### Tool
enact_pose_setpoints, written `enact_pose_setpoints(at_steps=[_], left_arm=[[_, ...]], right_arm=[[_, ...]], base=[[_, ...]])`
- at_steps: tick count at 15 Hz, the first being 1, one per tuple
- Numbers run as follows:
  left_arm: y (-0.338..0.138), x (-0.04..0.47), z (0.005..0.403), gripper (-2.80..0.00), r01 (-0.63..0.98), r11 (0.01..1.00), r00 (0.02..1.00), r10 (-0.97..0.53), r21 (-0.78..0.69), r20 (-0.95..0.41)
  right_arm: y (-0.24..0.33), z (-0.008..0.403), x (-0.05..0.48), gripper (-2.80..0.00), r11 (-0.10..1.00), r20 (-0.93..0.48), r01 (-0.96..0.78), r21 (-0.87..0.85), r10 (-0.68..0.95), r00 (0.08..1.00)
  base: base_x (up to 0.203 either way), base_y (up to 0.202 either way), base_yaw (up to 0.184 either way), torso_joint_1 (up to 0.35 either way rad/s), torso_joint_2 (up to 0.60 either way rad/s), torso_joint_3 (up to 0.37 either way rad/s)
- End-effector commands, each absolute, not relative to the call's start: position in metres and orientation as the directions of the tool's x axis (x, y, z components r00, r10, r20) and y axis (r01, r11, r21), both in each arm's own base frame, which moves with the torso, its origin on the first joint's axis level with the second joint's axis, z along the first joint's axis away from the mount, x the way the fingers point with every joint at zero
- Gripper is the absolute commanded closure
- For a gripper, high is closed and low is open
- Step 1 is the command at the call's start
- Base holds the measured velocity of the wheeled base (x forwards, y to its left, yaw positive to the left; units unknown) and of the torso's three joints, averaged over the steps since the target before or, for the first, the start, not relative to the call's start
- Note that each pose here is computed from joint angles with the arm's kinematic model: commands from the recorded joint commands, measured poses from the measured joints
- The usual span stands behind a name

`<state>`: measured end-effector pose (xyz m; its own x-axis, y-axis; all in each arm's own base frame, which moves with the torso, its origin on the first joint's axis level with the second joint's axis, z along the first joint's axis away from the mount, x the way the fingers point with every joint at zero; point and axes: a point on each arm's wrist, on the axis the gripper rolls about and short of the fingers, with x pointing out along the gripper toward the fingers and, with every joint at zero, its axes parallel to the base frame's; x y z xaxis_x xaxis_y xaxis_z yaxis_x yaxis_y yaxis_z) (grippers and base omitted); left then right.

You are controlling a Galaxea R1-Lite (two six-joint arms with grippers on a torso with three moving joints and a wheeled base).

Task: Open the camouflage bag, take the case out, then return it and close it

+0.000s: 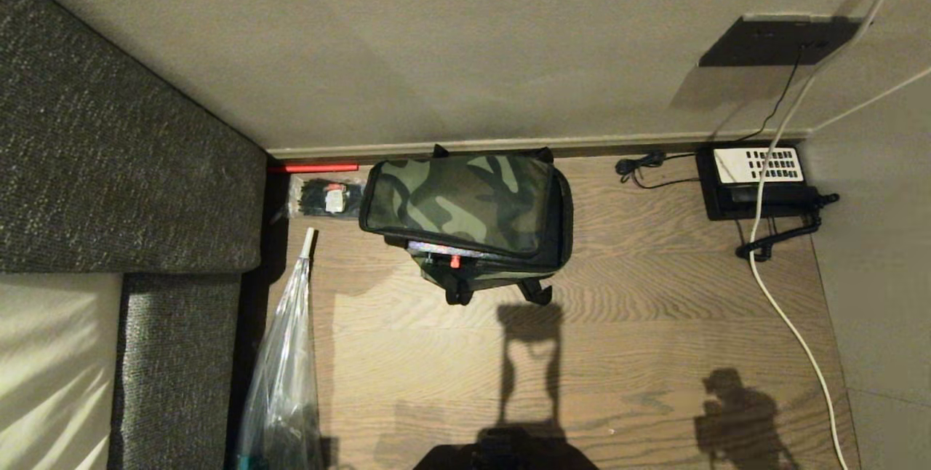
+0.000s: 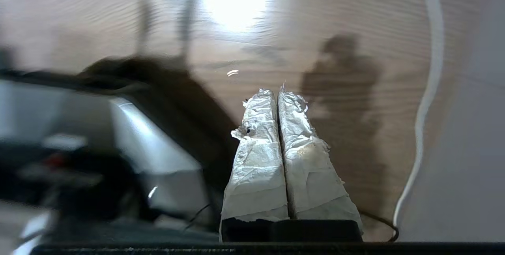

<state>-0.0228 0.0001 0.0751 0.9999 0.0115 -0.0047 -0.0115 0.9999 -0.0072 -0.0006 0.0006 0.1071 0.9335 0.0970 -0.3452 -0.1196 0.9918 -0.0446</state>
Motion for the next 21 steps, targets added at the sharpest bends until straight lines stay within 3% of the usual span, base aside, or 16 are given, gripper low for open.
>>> enact_pose_setpoints(at_steps=[1, 4, 21], left_arm=[[0.0001, -0.0227, 0.0741, 0.0, -0.012, 1.0, 1.0, 0.012, -0.008, -0.006], [0.0001, -0.0227, 0.0741, 0.0, -0.012, 1.0, 1.0, 0.012, -0.008, -0.006], [0.0001, -0.0227, 0.0741, 0.0, -0.012, 1.0, 1.0, 0.012, -0.008, -0.006]], right_arm=[[0.0002, 0.082, -0.0173, 0.0, 0.995, -0.149, -0.058, -0.086, 0.045, 0.988], [0.0002, 0.0763, -0.0196, 0.0, 0.999, -0.035, -0.022, -0.029, 0.021, 0.999], [0.0001, 0.0763, -0.0206, 0.0, 0.999, -0.028, -0.019, -0.038, 0.018, 0.999]], base=[[0.0, 0.0, 0.0, 0.0, 0.0, 0.0], [0.0, 0.0, 0.0, 0.0, 0.0, 0.0], [0.0, 0.0, 0.0, 0.0, 0.0, 0.0]])
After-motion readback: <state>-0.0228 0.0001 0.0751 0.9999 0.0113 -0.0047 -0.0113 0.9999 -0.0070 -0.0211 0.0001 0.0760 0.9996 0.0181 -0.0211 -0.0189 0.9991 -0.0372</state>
